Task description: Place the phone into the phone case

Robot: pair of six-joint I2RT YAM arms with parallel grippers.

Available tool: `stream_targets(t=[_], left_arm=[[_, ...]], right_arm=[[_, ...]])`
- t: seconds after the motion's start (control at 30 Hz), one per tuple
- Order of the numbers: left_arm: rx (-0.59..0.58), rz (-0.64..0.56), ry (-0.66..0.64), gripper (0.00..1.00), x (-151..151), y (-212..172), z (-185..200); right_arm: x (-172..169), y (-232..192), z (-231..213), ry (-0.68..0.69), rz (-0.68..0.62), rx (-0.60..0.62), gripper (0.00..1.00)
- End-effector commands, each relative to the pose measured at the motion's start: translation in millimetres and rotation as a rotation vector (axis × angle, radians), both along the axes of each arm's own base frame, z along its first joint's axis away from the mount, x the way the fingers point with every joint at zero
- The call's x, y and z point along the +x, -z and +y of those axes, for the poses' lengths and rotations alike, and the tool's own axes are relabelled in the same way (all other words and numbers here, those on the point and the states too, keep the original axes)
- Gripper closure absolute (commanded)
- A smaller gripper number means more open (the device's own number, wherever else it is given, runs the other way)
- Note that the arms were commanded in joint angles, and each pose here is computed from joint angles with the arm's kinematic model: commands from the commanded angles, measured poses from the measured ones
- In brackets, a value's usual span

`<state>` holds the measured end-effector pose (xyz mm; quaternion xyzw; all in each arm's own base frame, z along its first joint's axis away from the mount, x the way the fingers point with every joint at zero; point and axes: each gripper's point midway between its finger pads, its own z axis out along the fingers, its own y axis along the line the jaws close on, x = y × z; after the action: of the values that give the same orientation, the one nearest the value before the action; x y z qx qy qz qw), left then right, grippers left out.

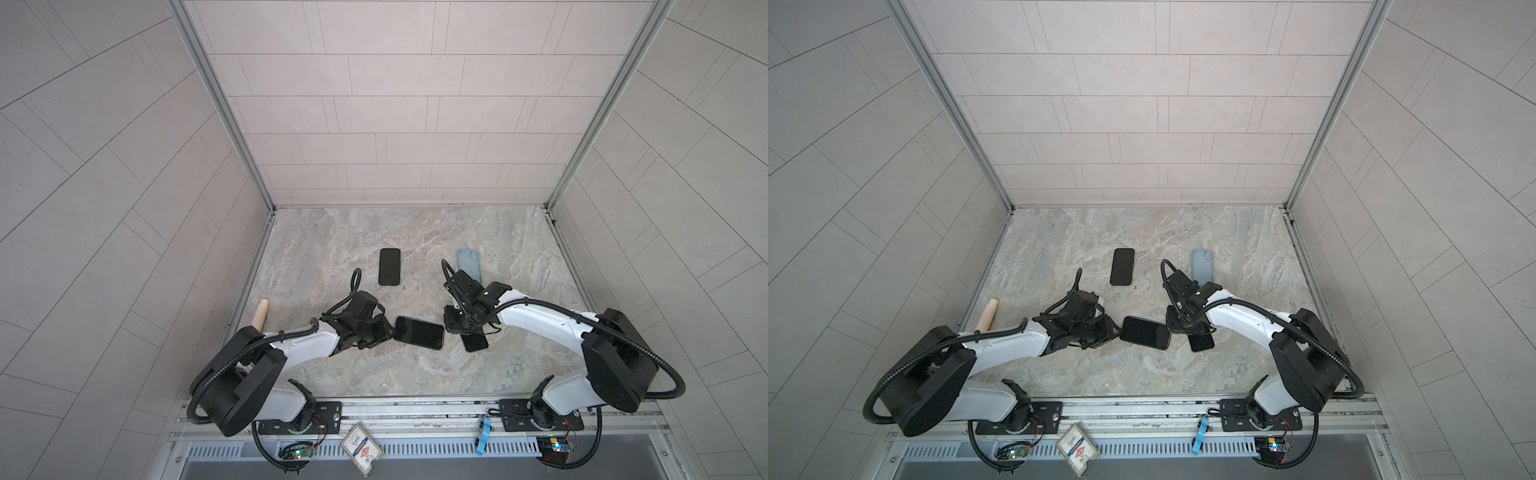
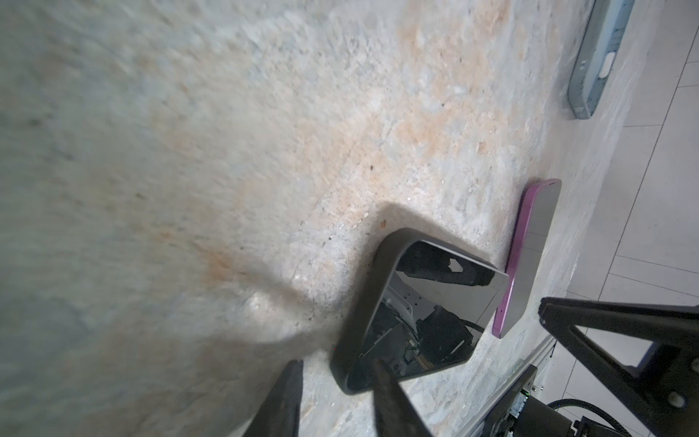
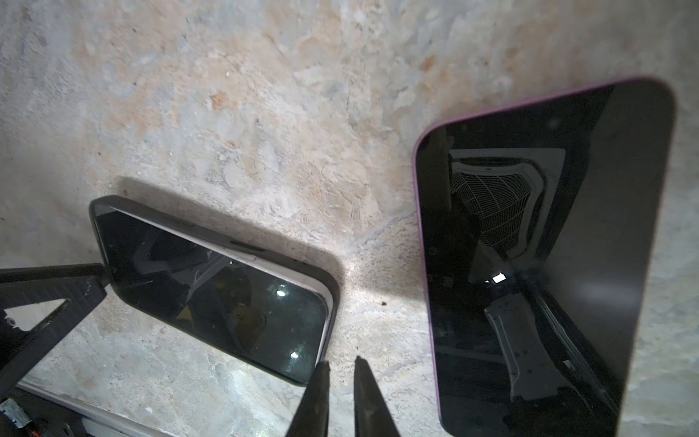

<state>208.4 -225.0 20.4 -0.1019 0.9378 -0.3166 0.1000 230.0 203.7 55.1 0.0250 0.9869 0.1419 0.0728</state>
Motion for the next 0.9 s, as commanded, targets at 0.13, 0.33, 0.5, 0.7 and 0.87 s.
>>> stream_targets(t=[0.13,0.33,0.5,0.7,0.87], left_arm=[[0.078,-0.013,0.008,0.81,-13.8,5.8,11.9],[0.106,-0.027,0.007,0.85,-27.9,-0.3,28.7],[0.098,-0.016,-0.008,0.85,-41.1,3.4,39.2],[0.068,-0.043,-0.040,0.84,-45.6,-5.7,45.7],[0.060,-0.037,-0.038,0.80,-51.4,-2.3,48.2]], right_arm=[[28.0,-5.3,4.5,-0.030,-0.024,-0.040,0.82],[50.4,7.8,18.2,-0.042,0.008,-0.043,0.82],[49.9,22.9,28.7,-0.036,0.050,-0.010,0.82],[25.6,31.1,29.1,-0.056,0.104,-0.007,0.81],[4.1,23.3,33.7,-0.043,0.070,0.026,0.82]])
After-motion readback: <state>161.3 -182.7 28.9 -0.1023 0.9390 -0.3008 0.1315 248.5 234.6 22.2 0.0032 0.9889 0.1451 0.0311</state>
